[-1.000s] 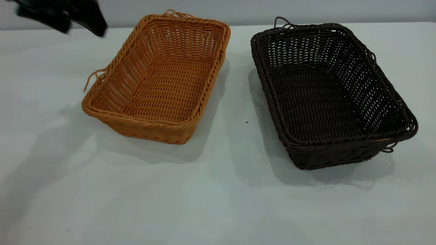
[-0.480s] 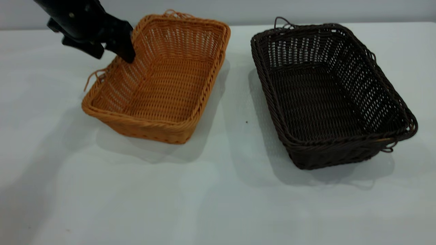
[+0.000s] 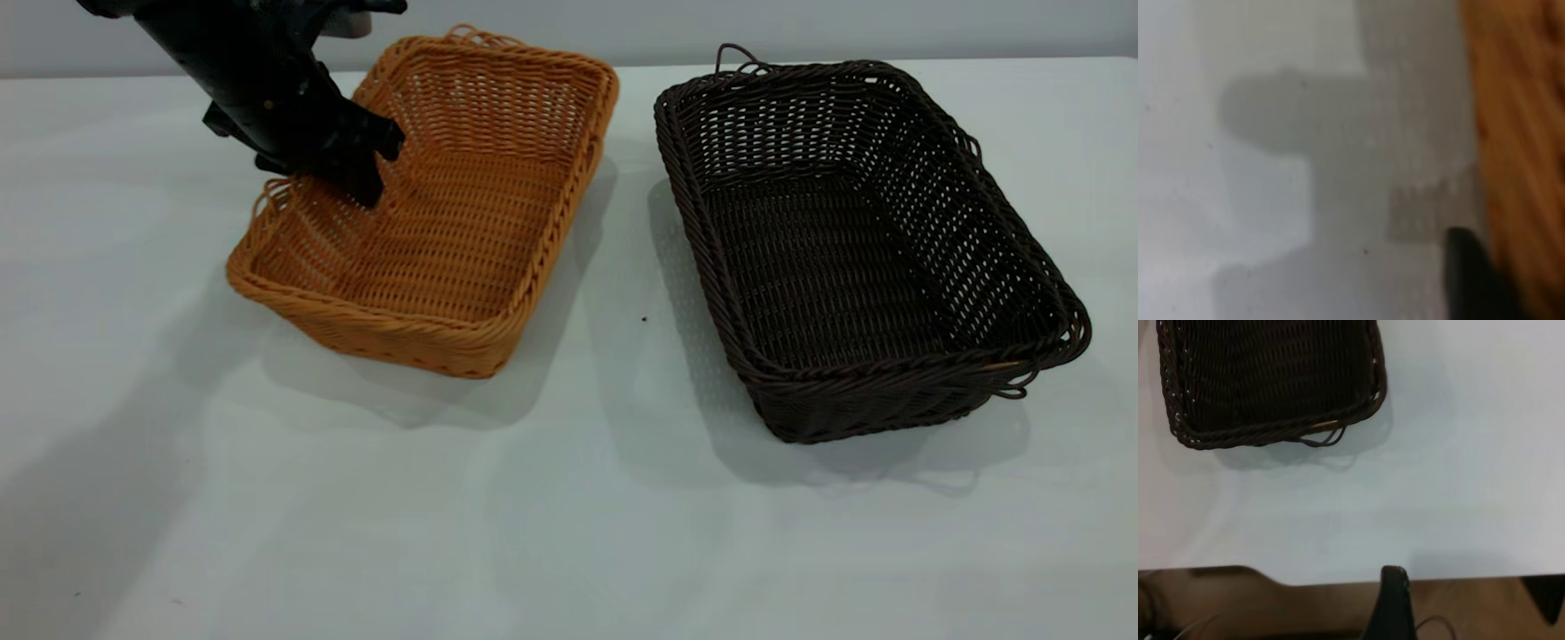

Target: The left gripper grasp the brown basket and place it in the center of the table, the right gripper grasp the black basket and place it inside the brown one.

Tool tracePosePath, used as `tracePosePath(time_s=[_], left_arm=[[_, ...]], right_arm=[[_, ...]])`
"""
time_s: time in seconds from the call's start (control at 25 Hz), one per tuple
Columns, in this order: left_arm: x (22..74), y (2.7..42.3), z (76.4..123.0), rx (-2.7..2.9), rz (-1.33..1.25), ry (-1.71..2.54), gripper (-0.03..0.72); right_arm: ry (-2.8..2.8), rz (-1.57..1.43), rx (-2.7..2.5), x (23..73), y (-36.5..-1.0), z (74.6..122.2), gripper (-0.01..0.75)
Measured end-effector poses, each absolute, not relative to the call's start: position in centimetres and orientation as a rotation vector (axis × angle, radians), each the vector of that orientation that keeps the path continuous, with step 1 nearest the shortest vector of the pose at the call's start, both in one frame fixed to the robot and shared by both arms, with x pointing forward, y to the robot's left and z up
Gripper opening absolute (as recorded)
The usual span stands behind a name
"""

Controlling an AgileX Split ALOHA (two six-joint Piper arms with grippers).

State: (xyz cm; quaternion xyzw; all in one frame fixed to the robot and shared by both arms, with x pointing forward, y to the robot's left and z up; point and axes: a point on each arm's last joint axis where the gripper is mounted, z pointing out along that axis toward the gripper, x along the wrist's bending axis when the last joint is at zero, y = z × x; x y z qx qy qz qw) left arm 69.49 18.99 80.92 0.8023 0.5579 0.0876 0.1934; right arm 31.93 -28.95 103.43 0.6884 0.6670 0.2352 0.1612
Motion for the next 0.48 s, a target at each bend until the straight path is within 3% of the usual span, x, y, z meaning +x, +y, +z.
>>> tracePosePath(time_s=[0.08,0.48], left_arm=[[69.8,18.9,81.2,2.241,0.245,1.564,0.092],[71.9,18.1,87.1,2.237,0.271,1.462,0.082]], right_arm=[[1.912,0.682,2.035,33.2,-28.6,103.2,0.561],[1.868,0.854,2.568,39.5,-25.9,99.7,0.561]])
